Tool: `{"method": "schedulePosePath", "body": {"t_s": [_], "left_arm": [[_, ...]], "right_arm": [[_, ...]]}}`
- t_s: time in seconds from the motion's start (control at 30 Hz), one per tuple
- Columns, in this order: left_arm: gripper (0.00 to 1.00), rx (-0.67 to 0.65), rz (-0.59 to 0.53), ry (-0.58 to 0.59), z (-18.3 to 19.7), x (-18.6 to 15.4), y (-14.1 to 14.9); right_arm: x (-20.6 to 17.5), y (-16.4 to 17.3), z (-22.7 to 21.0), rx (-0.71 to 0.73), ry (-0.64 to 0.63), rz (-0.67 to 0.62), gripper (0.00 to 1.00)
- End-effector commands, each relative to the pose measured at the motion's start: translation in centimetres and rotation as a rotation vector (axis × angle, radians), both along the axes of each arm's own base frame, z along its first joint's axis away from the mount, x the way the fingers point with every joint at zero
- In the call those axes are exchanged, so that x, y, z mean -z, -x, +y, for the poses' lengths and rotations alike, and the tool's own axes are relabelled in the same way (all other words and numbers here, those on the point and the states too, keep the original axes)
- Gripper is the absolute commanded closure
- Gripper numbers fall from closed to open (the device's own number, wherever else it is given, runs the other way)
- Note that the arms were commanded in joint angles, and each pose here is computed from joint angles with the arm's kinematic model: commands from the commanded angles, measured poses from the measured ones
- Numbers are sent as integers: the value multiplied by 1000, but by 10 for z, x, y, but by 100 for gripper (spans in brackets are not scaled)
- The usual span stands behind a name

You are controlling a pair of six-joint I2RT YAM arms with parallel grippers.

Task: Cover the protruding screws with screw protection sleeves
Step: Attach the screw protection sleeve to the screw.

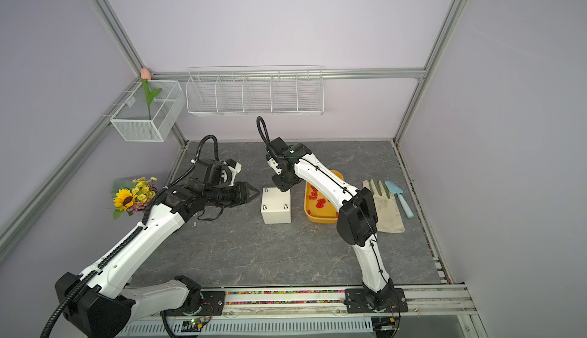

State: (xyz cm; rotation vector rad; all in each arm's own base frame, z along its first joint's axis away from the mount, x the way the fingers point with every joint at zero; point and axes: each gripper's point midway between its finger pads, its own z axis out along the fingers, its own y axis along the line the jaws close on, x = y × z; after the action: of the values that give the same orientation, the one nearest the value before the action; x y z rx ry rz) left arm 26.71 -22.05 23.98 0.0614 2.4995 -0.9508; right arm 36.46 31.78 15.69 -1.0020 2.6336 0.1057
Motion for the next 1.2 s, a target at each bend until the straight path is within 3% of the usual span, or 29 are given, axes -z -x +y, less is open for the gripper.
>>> {"method": "schedulePosePath", "body": {"t_s": [0.0,0.67,1.17], "left_arm": [[48,-3,-3,18,1,-4,2],[48,-1,14,25,-1,1,2],[47,-1,16,46,-5,2,0]], "right_arm": [[-8,1,-4,9,-24,-3,87],[24,7,-13,39,-19,59,90],[7,3,-8,44,-65,29,88]]}}
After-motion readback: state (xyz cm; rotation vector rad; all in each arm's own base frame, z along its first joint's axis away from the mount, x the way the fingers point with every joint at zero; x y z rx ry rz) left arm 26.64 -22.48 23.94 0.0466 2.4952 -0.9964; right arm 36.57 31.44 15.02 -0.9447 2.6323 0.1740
